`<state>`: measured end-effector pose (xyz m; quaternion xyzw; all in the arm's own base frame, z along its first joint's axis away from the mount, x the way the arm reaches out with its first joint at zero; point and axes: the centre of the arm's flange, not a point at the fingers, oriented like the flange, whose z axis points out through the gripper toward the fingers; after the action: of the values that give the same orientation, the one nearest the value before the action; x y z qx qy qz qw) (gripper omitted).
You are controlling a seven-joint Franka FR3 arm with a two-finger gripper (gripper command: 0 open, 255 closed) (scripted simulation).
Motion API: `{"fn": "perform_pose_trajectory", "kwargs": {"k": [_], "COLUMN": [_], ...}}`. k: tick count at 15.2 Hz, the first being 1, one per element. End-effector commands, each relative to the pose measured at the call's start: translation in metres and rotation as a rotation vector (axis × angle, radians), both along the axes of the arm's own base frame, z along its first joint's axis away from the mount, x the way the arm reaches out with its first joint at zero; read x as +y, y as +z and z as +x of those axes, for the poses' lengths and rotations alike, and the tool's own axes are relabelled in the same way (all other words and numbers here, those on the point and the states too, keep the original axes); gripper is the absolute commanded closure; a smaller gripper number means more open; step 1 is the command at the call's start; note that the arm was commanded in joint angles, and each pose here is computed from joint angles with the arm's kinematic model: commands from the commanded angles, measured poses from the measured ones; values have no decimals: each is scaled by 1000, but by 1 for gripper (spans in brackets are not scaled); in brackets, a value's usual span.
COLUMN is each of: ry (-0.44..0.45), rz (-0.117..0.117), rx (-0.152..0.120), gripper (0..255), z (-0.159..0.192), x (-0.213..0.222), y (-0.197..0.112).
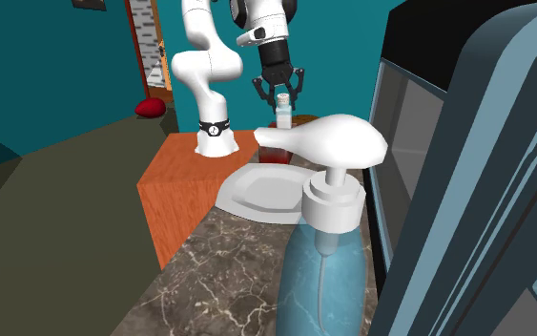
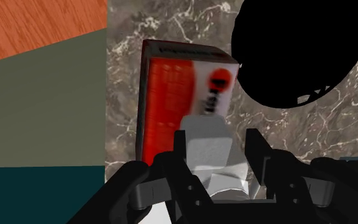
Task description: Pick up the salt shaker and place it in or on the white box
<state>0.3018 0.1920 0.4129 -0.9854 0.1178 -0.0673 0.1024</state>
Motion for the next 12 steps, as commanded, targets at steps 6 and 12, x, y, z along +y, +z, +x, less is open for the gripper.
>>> {"fn": "perform_pose_trajectory", "kwargs": {"k": [6,12], "ry": [-1,-1], "rz": [-3,-3], "rx": [6,6], "gripper": [0,0], "z": [0,-6], "x": [-1,-8], "y": [-2,36]}}
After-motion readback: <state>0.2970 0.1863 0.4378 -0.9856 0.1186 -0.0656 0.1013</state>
